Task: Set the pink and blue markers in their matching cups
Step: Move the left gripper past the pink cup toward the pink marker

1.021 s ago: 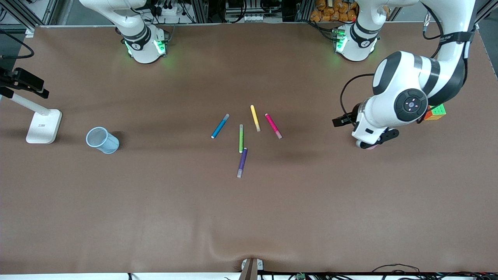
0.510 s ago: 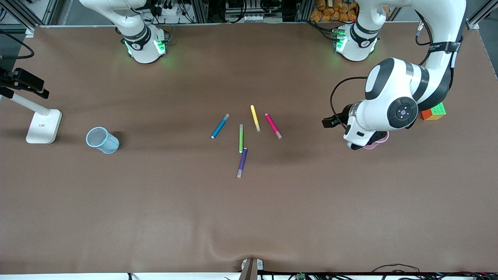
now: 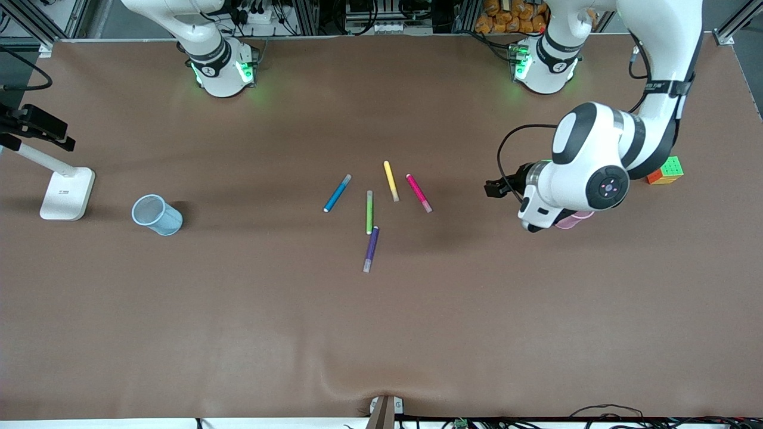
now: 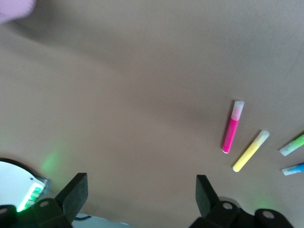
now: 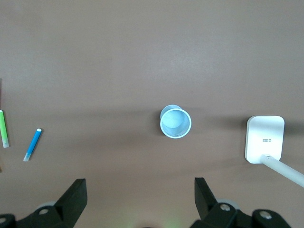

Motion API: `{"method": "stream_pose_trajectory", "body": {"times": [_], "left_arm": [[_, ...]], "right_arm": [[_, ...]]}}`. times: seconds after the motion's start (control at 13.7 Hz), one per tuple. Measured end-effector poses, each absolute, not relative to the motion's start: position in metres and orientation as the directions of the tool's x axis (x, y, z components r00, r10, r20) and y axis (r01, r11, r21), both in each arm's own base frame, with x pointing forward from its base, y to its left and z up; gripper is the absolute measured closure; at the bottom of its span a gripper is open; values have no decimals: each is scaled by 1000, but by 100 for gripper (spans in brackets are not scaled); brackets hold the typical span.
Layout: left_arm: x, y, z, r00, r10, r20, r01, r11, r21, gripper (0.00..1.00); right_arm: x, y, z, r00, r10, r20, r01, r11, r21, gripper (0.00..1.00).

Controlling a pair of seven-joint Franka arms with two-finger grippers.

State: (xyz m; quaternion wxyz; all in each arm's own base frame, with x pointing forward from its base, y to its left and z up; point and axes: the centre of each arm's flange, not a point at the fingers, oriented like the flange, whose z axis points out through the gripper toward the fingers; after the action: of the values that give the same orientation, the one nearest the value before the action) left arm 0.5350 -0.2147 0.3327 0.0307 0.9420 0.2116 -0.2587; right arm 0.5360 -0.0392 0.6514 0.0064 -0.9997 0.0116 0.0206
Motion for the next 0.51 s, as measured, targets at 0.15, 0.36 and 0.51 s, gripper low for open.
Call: {"method": "stream_pose_trajectory", "body": {"times": [0.15,0.36,0.51], "left_arm": [[532,-224,320,753,378,-538,426,-904,-40,0],[530,-237,306,734,374,-567,440,-898,-22,0],[528,-247,298,735,368,-569,434,-901,-21,0]], "right_arm": [[536,-39,651,999,-23,-41,-24,-1000,-12,0],[537,-39,650,999,-23,-43,-23,-1000,-12,0],[539,-39,647,999,-23,-50,-24,-1000,-12,0]]}}
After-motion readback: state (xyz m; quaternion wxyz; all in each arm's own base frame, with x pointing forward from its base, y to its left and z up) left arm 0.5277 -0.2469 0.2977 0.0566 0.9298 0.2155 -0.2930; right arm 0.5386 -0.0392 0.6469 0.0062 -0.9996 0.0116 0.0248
